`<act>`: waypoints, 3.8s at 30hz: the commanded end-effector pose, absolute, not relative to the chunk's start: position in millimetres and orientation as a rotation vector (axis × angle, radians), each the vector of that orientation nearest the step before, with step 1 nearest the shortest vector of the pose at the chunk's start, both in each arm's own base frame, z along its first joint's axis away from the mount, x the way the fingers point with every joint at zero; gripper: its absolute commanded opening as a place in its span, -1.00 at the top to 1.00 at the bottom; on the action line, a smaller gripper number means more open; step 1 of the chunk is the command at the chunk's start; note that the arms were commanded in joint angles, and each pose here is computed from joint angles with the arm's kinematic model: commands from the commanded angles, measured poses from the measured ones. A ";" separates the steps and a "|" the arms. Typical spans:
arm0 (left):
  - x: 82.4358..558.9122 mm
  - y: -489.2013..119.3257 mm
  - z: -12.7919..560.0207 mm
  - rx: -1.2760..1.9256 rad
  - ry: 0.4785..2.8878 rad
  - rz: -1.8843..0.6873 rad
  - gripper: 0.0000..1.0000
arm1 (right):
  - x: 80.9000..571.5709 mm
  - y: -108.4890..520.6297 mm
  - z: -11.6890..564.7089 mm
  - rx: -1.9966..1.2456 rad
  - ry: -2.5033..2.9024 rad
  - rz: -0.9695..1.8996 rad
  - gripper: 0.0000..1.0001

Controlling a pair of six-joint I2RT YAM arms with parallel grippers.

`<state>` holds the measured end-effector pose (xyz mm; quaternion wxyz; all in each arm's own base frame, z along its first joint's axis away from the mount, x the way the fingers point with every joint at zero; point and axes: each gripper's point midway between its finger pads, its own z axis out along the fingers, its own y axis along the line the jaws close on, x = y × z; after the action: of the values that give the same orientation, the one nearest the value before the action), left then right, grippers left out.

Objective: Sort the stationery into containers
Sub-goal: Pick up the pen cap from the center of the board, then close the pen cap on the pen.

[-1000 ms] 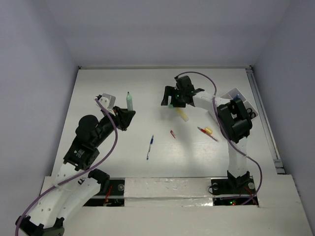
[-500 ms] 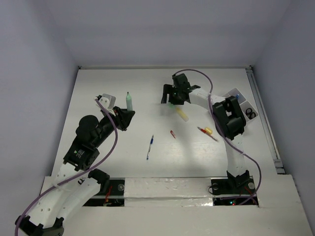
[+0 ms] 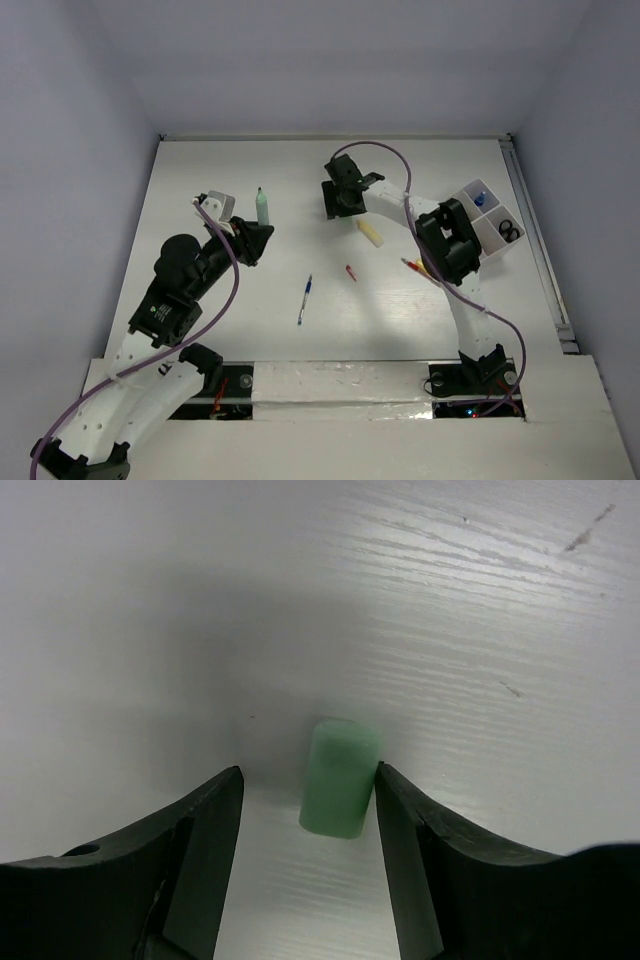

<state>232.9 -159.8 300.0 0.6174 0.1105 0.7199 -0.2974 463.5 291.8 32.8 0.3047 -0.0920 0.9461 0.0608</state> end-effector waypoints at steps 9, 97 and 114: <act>233.3 -161.5 312.1 0.262 1.606 -0.693 1.00 | 463.4 266.7 11.6 -0.329 2.560 -0.107 0.30; 258.8 -162.5 275.7 0.238 1.750 -0.663 1.00 | 316.8 434.7 407.3 -0.189 1.447 1.191 1.00; 257.4 -160.1 280.8 0.230 1.729 -0.658 1.00 | 313.6 440.5 387.5 -0.211 1.495 1.182 1.00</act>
<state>256.3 -162.4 262.5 0.5691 0.1037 0.7668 -0.2781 323.8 443.8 364.5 0.5590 -0.0938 0.6636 0.4883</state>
